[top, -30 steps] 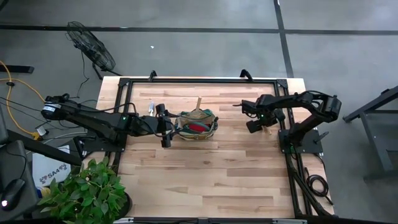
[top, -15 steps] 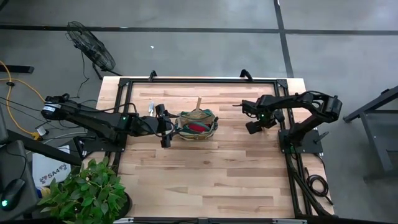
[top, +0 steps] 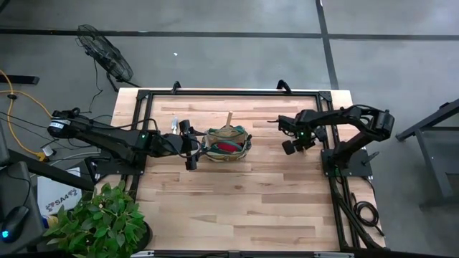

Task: Pick & Place Garden tools in Gardening bag
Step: Put the right light brown trowel into the light brown gardening bag

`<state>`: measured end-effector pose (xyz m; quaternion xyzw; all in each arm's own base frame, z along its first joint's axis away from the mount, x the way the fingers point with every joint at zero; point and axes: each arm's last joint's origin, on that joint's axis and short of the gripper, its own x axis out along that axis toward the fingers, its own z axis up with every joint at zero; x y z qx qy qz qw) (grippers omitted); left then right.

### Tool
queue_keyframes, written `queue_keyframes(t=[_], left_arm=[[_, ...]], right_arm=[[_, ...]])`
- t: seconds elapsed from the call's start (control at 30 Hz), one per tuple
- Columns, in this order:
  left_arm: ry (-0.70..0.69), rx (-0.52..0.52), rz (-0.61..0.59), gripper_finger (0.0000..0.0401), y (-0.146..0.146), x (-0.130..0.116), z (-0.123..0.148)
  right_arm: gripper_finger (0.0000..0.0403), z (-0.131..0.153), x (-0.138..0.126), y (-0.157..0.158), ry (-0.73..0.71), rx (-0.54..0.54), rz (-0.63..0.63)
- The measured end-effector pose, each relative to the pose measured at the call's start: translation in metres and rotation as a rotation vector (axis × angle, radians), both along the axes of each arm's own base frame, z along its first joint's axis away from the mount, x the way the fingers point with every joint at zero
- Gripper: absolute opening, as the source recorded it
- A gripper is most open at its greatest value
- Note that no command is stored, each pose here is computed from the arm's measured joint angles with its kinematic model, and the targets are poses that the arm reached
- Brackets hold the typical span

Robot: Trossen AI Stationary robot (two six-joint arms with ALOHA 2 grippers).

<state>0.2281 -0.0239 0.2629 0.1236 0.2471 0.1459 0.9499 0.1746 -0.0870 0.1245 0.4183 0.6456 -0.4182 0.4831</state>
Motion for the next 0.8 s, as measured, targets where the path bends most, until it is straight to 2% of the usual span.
queue_keyframes(t=[0.2, 0.33, 0.6, 0.8], left_arm=[[0.000, 0.000, 0.000, 0.0294, 0.000, 0.000, 0.000], [0.001, 0.003, -0.001, 0.0294, 0.000, 0.000, 0.000], [-0.001, 0.004, 0.002, 0.0294, 0.000, 0.000, 0.000], [-0.006, 0.000, 0.003, 0.0294, 0.000, 0.000, 0.001]], right_arm=[[0.0061, 0.001, 0.001, 0.006, 0.015, -0.014, 0.113], [0.0061, 0.010, -0.002, 0.017, 0.064, -0.080, 0.186], [0.0061, 0.046, -0.011, 0.047, 0.096, -0.216, 0.234], [0.0061, 0.077, -0.008, 0.069, -0.003, -0.337, 0.284]])
